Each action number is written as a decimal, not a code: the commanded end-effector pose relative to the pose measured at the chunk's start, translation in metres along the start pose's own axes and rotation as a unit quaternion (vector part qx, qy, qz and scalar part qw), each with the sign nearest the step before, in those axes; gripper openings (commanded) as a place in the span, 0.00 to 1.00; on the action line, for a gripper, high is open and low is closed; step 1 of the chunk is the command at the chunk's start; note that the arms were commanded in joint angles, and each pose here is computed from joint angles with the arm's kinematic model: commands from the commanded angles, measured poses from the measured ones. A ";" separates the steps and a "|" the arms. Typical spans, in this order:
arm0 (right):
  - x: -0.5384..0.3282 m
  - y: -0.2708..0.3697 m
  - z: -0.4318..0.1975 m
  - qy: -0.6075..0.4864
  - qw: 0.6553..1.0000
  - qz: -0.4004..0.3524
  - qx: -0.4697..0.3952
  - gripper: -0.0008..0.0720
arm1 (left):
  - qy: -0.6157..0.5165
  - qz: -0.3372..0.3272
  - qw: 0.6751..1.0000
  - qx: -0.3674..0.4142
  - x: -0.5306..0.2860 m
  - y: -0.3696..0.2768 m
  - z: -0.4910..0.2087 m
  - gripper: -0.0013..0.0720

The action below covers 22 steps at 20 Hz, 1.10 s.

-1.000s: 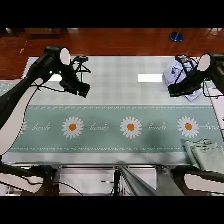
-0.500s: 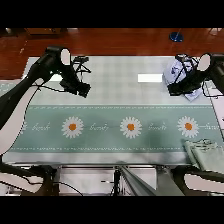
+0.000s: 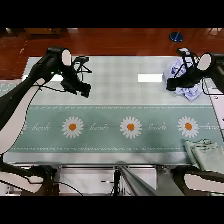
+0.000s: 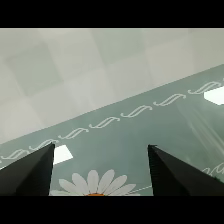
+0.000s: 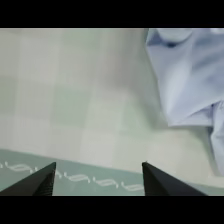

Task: Fold the shirts.

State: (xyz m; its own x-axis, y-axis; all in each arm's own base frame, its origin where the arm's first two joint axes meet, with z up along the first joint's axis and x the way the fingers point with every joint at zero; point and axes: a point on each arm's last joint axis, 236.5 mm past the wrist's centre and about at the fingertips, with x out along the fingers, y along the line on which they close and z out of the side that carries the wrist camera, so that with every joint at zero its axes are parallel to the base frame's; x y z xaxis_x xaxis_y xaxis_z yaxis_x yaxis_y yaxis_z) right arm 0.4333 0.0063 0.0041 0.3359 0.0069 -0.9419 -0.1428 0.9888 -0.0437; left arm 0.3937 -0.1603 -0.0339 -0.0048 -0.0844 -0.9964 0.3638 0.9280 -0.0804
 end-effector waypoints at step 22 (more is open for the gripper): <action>0.102 -0.170 0.049 -0.086 0.952 0.021 0.294 0.84 | -0.061 0.008 0.998 0.000 -0.042 0.025 0.022 1.00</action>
State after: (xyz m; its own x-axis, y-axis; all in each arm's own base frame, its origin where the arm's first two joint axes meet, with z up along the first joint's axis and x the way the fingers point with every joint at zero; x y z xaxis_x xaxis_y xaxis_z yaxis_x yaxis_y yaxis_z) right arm 0.5303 -0.1720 -0.0442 0.5088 -0.0298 -0.8603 0.3815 0.9037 0.1943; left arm 0.4227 -0.1416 0.0056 0.1108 -0.1127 -0.9874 0.3647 0.9288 -0.0651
